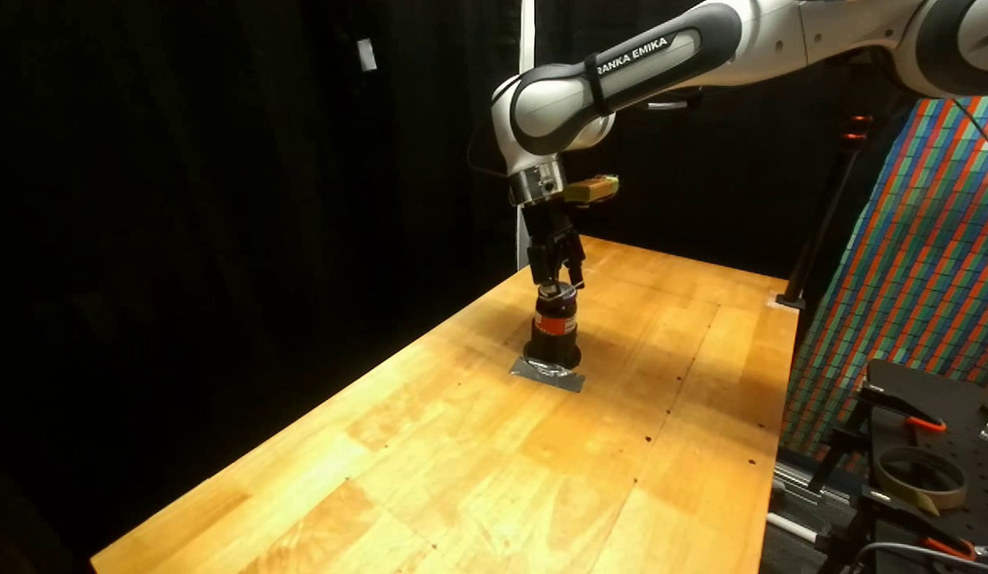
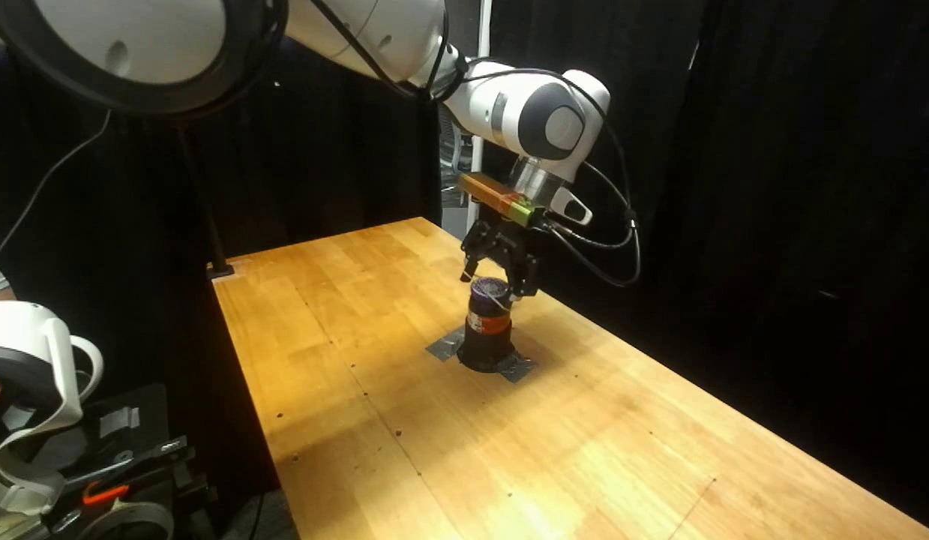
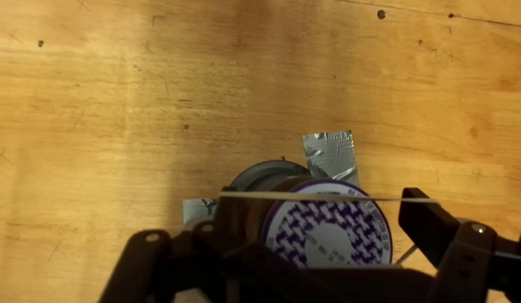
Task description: Put the rubber band around the jar.
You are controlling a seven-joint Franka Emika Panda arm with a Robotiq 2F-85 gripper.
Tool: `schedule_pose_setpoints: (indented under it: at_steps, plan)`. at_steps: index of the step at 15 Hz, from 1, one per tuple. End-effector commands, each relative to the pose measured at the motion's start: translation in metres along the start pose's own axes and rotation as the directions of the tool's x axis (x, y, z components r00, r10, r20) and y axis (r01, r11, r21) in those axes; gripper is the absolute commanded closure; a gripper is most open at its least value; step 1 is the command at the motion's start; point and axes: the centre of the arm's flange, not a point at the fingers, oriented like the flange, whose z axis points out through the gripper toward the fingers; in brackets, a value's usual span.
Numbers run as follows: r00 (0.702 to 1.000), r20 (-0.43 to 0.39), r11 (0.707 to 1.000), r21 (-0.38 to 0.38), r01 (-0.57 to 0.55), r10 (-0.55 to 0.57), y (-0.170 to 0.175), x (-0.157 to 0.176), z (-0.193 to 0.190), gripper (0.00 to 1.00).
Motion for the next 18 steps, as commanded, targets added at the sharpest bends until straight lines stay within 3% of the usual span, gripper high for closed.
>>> schedule_pose_setpoints:
  at_steps: [1, 7, 11, 13, 18]
  plan:
    - [0.999, 0.021, 1.0, -0.012, 0.026, -0.026, 0.005, -0.04, 0.011, 0.0]
    - [0.999, -0.005, 0.998, -0.032, 0.046, -0.046, 0.011, -0.054, 0.031, 0.0]
    - [0.99, -0.137, 0.996, -0.088, 0.02, -0.032, 0.02, -0.056, 0.041, 0.0]
    - [0.975, -0.22, 0.994, -0.113, 0.011, -0.035, 0.023, -0.059, 0.042, 0.0]
    - [0.937, -0.341, 0.989, -0.147, 0.021, -0.071, 0.022, -0.075, 0.044, 0.0]
